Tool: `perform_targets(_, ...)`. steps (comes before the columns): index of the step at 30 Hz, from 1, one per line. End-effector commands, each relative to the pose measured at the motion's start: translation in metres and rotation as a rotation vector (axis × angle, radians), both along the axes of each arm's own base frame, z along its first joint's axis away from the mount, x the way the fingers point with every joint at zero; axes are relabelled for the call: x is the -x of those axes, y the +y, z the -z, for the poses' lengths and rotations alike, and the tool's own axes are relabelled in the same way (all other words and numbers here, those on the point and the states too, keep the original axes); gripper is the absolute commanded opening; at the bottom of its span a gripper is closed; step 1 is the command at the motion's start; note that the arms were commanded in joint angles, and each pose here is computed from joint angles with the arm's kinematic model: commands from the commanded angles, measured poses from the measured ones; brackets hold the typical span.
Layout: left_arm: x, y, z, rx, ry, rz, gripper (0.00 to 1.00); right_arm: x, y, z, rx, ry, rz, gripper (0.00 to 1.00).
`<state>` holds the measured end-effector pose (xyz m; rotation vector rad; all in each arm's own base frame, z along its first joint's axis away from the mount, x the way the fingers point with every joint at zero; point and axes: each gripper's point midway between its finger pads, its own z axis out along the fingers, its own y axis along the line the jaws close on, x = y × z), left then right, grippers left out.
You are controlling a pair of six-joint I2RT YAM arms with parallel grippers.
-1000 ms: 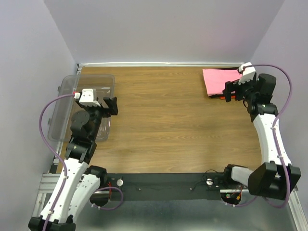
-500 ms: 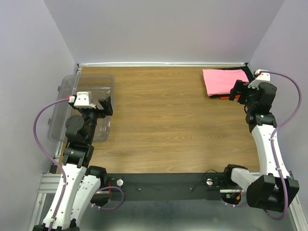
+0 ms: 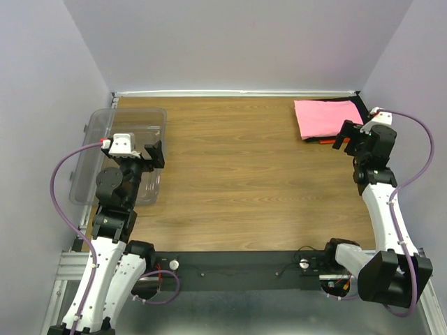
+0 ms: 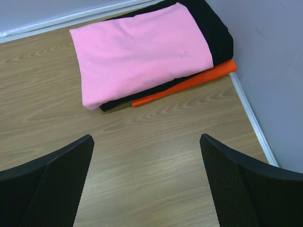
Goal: Fold and stack the t-shirts
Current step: Reset both grippers
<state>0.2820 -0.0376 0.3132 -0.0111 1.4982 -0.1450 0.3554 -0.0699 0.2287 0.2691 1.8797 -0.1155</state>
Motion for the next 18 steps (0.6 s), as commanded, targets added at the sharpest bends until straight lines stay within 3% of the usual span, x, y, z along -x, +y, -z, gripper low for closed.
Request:
perform_targets(1, -0.0008, -0.0021, 0.0022, -0.015, -0.007, 0.016, 0.95, 0.0026, -0.0062, -0.0058, 0.008, -0.041, 0.043, 1.00)
perform_targets(18, -0.0008, -0.0039, 0.0033, -0.016, -0.005, 0.025, 0.95, 0.0033, -0.0081, 0.0005, 0.012, -0.028, 0.052, 1.00)
